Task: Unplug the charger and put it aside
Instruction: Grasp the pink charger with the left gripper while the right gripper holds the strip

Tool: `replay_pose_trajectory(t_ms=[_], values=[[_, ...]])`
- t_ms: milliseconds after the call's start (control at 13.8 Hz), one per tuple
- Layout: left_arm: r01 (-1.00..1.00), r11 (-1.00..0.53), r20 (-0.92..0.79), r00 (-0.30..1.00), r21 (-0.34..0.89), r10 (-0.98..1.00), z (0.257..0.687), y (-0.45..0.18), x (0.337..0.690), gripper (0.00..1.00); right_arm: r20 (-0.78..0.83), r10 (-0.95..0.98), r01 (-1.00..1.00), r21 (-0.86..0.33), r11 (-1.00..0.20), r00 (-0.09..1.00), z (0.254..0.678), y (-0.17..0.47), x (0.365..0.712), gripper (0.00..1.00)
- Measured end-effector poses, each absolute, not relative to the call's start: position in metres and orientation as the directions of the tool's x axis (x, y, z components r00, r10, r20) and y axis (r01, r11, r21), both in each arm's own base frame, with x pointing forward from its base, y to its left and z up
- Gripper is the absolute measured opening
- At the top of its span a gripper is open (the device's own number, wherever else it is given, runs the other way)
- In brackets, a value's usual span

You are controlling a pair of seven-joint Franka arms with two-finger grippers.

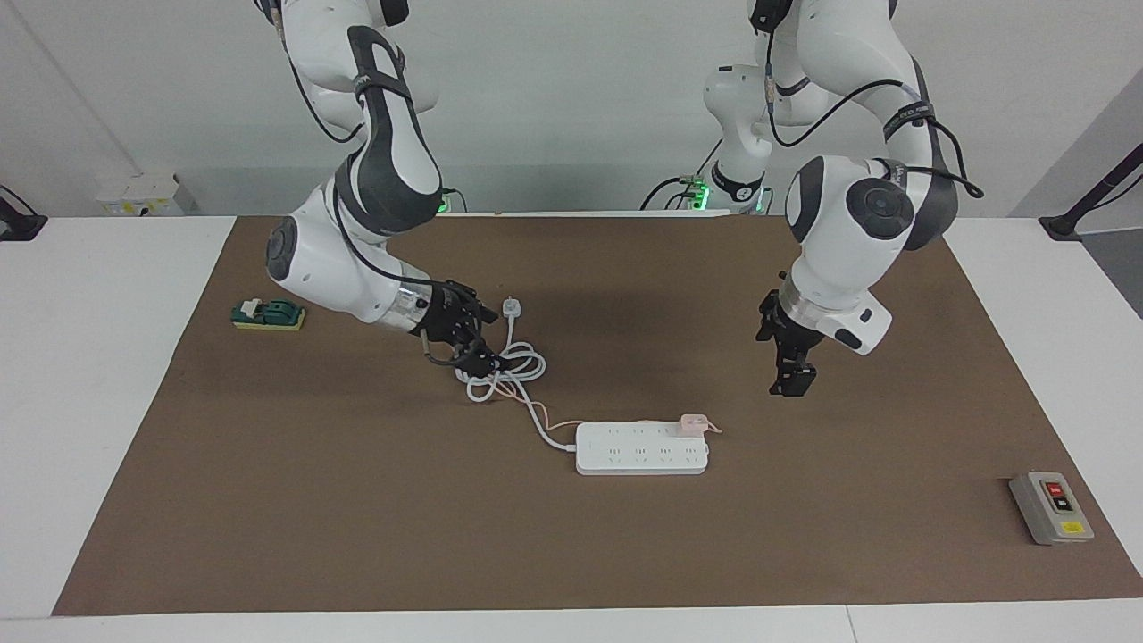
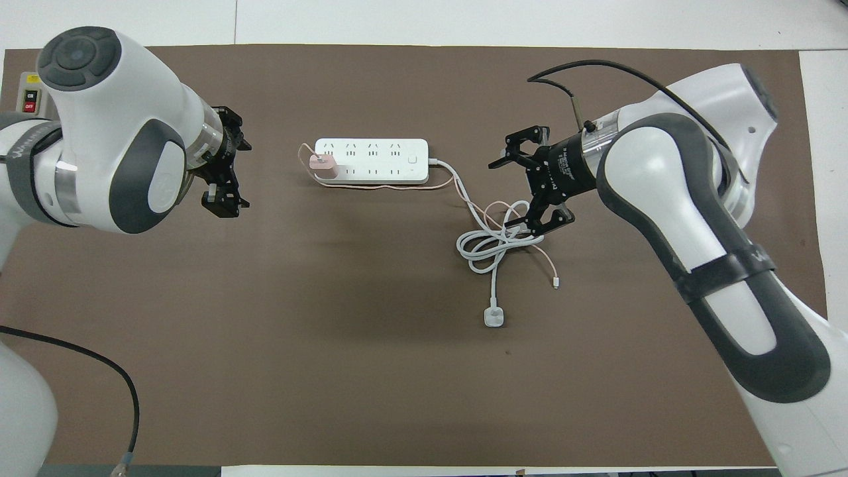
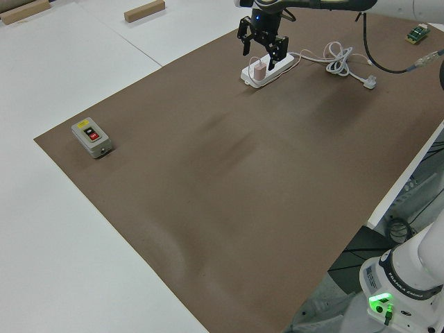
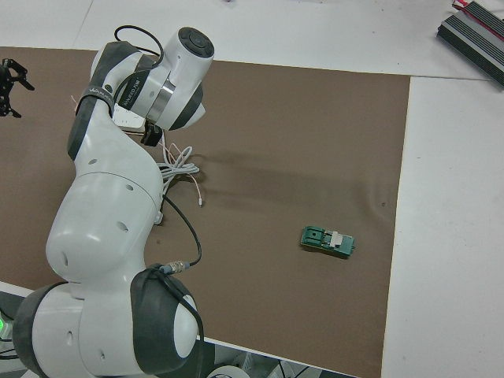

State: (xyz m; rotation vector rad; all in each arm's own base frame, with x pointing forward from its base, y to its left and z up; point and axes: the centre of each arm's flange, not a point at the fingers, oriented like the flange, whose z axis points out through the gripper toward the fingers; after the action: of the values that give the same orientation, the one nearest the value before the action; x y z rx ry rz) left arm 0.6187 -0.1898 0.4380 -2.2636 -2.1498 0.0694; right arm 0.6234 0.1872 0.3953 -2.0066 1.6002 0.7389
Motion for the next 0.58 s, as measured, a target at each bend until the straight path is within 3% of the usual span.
replay_pose_trajectory(t_ms=[289,578], values=[[0.996,-0.004,0.006,0.005,-0.092,1.000,0.400,-0.237,0.615,1.00,-0.712,-0.698,-0.993,0.001,-0.117,0.082,0.337,0.235,0.644,1.00],[0.996,0.021,0.008,-0.020,-0.087,1.000,0.394,-0.249,0.624,1.00,-0.715,-0.699,-0.998,0.056,-0.027,-0.021,0.303,0.266,0.668,1.00]])
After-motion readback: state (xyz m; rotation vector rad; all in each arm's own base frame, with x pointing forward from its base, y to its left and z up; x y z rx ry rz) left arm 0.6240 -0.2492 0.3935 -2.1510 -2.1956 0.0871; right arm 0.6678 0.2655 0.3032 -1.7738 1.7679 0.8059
